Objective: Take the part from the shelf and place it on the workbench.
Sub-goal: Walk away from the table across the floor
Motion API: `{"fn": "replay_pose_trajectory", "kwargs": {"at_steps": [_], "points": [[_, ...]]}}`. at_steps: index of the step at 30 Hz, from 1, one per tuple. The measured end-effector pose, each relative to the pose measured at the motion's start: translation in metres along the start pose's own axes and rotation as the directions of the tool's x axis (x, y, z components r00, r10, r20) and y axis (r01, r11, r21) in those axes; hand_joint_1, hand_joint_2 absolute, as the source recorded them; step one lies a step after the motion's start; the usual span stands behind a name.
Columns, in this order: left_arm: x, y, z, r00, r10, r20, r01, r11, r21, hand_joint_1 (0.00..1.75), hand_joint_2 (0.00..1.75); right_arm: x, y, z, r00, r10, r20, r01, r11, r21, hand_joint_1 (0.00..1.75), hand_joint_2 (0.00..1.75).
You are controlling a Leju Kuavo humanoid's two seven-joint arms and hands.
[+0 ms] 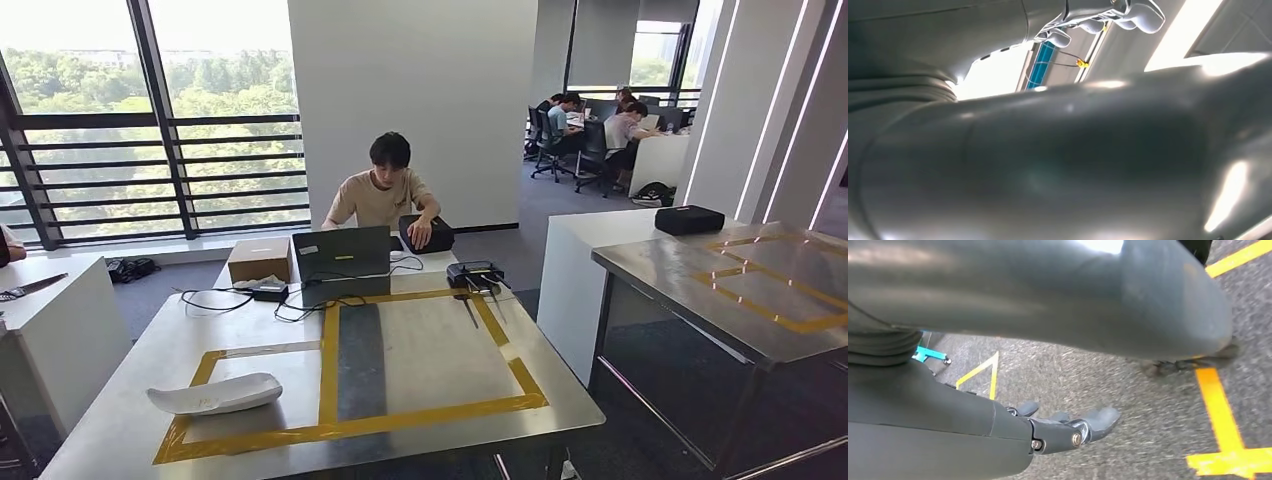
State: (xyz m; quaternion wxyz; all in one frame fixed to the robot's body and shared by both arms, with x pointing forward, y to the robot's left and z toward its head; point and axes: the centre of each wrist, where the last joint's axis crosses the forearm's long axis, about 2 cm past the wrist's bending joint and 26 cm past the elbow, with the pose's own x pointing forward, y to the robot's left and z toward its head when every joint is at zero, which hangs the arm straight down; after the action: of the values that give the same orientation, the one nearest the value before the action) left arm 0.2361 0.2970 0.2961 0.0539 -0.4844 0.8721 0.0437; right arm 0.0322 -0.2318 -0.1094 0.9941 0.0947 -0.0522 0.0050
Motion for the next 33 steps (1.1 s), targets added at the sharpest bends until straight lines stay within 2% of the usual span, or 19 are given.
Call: {"fn": "replay_pose_trajectory", "kwargs": {"at_steps": [22,27,29,30,31,32,33], "points": [[0.005,0.005,0.002,1.0,-0.005,0.001,0.005,1.0,-0.011,0.0,0.0,0.001,-0.002,0.0,1.0,-0.008,0.001,0.008,1.0,-0.007,0.0,0.0],[0.001,0.0,0.012,0.999,0.01,-0.048,-0.011,0.999,-0.035,0.0,0.0,0.001,-0.002,0.0,0.999,-0.043,0.01,0.043,0.999,-0.011,0.0,0.0],[-0.004,-0.006,0.029,0.983,0.059,-0.172,-0.074,0.994,-0.08,0.0,0.0,-0.001,-0.001,0.0,0.999,-0.054,0.007,0.054,0.999,-0.008,0.0,0.0],[-0.007,-0.011,0.043,0.945,0.123,-0.304,-0.164,0.98,-0.112,0.0,0.0,-0.001,-0.001,0.0,0.998,-0.056,0.003,0.056,0.998,-0.006,0.0,0.0],[-0.011,-0.02,0.064,0.854,0.204,-0.479,-0.302,0.944,-0.135,0.0,0.0,-0.001,-0.001,0.0,0.998,-0.057,0.001,0.057,0.998,-0.004,0.0,0.0],[-0.015,-0.029,0.09,0.704,0.264,-0.659,-0.457,0.879,-0.136,0.0,0.0,-0.001,-0.002,0.0,0.998,-0.055,-0.001,0.055,0.998,-0.003,0.0,0.0],[-0.019,-0.038,0.121,0.504,0.284,-0.815,-0.607,0.788,-0.1,0.0,0.0,0.0,-0.003,0.0,0.999,-0.052,-0.003,0.052,0.999,-0.003,0.0,0.0]]}}
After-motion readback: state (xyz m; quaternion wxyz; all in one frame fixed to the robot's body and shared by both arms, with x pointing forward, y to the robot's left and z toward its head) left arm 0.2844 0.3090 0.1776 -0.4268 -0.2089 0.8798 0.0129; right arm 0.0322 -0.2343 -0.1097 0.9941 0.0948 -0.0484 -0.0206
